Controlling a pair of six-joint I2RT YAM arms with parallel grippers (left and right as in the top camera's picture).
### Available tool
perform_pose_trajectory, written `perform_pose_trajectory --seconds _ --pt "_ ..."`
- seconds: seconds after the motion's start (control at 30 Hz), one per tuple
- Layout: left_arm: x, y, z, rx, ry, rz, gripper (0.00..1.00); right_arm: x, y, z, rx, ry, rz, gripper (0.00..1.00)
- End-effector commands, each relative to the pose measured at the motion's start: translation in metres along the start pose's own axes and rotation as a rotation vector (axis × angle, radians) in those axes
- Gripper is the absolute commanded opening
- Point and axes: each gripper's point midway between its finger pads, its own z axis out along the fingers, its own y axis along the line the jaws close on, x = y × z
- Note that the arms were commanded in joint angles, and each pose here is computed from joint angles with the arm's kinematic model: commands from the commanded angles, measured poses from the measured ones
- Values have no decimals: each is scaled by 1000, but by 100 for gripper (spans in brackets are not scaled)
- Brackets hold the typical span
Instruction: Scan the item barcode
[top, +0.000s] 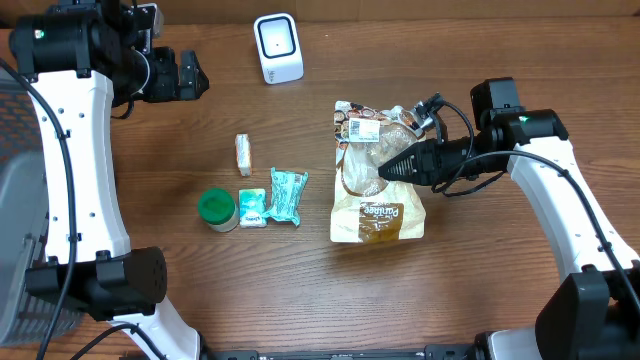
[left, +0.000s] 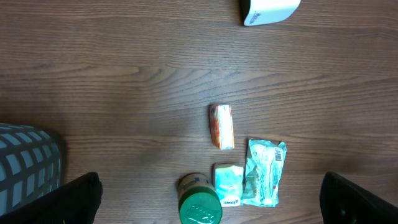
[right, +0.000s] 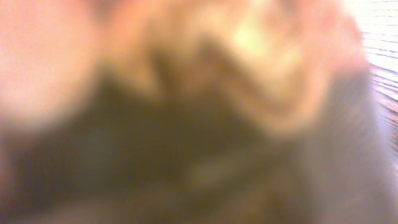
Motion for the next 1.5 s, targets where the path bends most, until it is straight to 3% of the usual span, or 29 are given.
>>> perform_pose_trajectory --seconds 0.0,0.33,0.53,0.87,1.17,1.47 --pt "-3 -1 -12 -6 -36 33 100 -9 20 -7 -42 -33 -70 4" --pt "-3 -1 -12 -5 -36 33 99 -18 15 -10 21 -45 -17 4" --pt "-3 -1 -12 -6 -36 33 100 -58 12 -23 334 -112 -27 4" --pt "-3 -1 -12 -6 -36 33 100 -170 -7 -42 964 -325 -170 4" --pt "-3 -1 -12 -6 -36 33 100 -251 -18 -31 1530 -447 -564 4" --pt "-3 -1 -12 -6 -36 33 99 -295 -18 14 1661 -422 -883 4"
